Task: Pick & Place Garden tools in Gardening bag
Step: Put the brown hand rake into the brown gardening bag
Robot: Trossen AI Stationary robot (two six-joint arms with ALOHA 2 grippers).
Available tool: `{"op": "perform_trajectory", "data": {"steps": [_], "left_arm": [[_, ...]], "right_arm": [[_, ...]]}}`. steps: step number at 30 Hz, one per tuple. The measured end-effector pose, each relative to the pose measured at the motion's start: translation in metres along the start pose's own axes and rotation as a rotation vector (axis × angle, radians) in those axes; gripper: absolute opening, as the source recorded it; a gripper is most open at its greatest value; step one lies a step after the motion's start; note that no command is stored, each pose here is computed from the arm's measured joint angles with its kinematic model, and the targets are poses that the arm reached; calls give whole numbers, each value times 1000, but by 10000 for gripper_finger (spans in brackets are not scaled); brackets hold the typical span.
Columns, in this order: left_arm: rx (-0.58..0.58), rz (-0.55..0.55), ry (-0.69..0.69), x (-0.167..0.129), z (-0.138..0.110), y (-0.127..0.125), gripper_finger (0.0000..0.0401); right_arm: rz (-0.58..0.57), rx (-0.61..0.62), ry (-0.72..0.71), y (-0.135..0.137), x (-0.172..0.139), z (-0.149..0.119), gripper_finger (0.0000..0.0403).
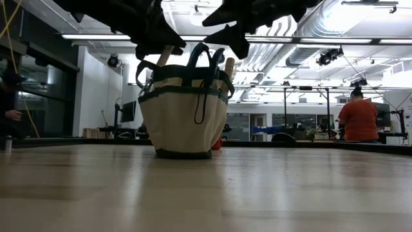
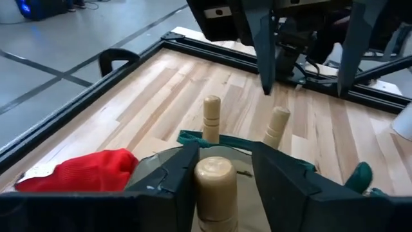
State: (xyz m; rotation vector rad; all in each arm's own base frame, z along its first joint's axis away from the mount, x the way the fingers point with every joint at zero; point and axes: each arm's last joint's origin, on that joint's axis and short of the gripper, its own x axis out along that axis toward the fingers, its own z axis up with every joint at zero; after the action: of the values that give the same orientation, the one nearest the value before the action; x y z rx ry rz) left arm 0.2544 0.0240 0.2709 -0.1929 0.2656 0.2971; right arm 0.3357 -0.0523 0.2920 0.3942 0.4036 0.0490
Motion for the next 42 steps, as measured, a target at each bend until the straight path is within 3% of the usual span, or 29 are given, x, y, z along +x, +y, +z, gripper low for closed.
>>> {"op": "perform_trajectory", "data": {"steps": [6,15,29,35,38,42], "left_arm": [[-3,-7,-2,-1,1,0,100],[-9,-26,-41,-9,8,0,7],[-21,-50,-102,-24,24,-1,1],[-69,129,-26,-41,21,8,0],[-142,231,7,-53,17,13,0],[-307,268,16,-63,14,17,0]], "right_arm": [[-23,-17,-6,1,0,0,181],[-25,-17,-6,1,0,0,181],[-27,-21,1,0,0,-1,181],[-63,-15,17,-1,0,-3,181],[-66,-11,25,-2,0,-4,181],[-66,-10,28,-2,0,-4,181]]}}
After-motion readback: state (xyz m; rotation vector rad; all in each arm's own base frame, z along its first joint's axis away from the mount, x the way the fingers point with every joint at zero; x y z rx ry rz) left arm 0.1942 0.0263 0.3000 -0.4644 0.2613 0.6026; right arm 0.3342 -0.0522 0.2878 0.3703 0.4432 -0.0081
